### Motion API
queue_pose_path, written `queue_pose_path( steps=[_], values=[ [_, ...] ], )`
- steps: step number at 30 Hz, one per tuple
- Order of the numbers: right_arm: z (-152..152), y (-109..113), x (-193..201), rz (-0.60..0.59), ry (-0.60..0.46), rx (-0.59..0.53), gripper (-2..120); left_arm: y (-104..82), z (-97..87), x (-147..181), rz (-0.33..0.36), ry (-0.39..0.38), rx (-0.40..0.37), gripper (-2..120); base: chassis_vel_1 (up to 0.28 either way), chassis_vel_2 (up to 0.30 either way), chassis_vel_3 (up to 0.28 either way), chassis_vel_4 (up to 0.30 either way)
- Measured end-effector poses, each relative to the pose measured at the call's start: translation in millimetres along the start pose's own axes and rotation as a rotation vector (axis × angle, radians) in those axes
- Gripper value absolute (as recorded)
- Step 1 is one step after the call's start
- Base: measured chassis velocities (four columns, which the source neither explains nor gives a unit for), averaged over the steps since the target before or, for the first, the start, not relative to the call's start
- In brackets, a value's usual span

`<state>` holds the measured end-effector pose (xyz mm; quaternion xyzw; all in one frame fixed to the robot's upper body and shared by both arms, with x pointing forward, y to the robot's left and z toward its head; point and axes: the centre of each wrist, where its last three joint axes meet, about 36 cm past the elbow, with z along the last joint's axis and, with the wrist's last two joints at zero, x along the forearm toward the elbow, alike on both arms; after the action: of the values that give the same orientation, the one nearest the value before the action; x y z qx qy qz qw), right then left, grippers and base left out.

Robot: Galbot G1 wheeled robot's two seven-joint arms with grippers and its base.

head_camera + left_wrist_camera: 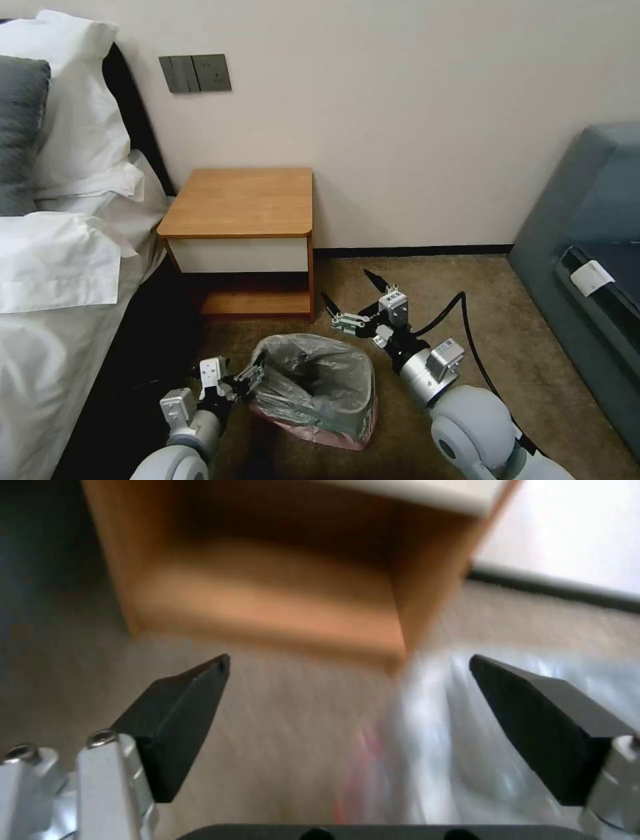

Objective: Pick up the garbage bag from the table and place it over the trash can.

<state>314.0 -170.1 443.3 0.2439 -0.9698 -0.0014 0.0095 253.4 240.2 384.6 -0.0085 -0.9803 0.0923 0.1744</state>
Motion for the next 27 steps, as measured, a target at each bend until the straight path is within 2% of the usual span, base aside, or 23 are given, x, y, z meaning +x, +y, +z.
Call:
queue_pose_path(
  steps=[1,2,4,5,6,8,16,27],
  values=[
    [3,3,2,0.056,0.024,0.017,100,6.4,4.3,-3,-0.020,-0.100,-0.050,92,0.000,0.000,0.000,0.000],
    [3,3,2,0.056,0.024,0.017,100,6.4,4.3,-3,-0.020,-0.100,-0.050,92,0.000,0.000,0.000,0.000],
    [12,8,10,0.148,0.072,0.049,100,17.5,6.4,-8,-0.043,-0.218,-0.135,94,0.000,0.000,0.000,0.000],
    [12,8,10,0.148,0.072,0.049,100,17.5,6.4,-8,-0.043,-0.218,-0.135,94,0.000,0.000,0.000,0.000],
    [20,10,15,0.179,0.083,0.055,100,20.1,4.9,-9,-0.044,-0.249,-0.150,94,0.000,0.000,0.000,0.000],
    [48,17,24,0.254,0.076,0.048,100,26.2,4.5,-15,-0.040,-0.310,-0.175,94,0.000,0.000,0.000,0.000],
    [95,28,27,0.359,-0.010,0.044,100,35.3,13.1,-23,-0.001,-0.347,-0.194,95,0.000,0.000,0.000,0.000],
    [103,25,24,0.384,-0.027,0.072,100,37.0,18.3,-25,0.005,-0.349,-0.181,95,0.000,0.000,0.000,0.000]
  ],
)
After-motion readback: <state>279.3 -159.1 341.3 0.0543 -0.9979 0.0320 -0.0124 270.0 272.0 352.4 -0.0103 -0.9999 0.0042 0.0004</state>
